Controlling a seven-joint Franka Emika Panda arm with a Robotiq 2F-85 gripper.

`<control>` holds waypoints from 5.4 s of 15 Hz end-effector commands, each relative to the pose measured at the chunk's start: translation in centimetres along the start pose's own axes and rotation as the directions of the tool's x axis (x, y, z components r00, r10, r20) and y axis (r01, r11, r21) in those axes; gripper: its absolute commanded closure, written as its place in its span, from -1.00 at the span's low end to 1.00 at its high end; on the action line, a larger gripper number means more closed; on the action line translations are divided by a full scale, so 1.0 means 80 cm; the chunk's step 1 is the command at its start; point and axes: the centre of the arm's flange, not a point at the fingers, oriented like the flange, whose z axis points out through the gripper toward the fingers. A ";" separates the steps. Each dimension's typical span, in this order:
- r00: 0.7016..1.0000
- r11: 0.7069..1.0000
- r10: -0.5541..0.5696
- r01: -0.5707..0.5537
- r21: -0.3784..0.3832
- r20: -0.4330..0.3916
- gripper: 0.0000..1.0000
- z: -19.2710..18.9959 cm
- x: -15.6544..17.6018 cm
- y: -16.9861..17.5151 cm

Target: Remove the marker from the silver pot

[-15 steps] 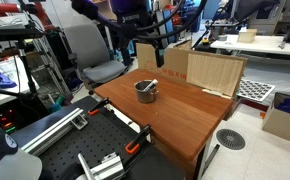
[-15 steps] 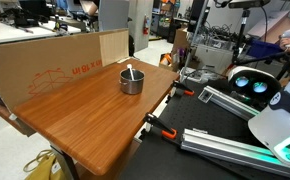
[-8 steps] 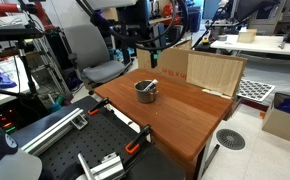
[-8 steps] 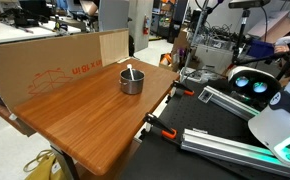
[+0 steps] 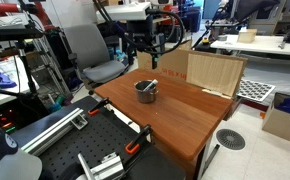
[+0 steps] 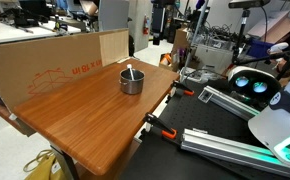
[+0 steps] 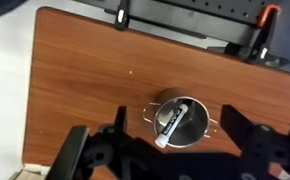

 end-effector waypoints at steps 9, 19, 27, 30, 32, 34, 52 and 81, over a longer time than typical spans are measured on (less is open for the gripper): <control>0.994 0.997 0.071 -0.070 -0.010 0.080 -1.00 0.068 0.095 -0.032; 0.974 0.981 0.195 -0.196 -0.009 0.114 -1.00 0.104 0.134 -0.024; 0.961 0.974 0.225 -0.222 -0.032 0.164 -1.00 0.134 0.157 -0.015; 0.959 0.974 0.229 -0.225 -0.043 0.169 -1.00 0.137 0.163 -0.014; 0.961 0.975 0.223 -0.216 -0.055 0.163 -0.47 0.138 0.165 -0.014; 0.962 0.976 0.217 -0.210 -0.061 0.168 -0.16 0.137 0.167 -0.014; 0.975 0.985 0.166 -0.156 -0.078 0.146 0.89 0.098 0.176 -0.019; 0.886 0.988 -0.077 0.128 -0.082 0.457 0.89 0.058 0.252 -0.214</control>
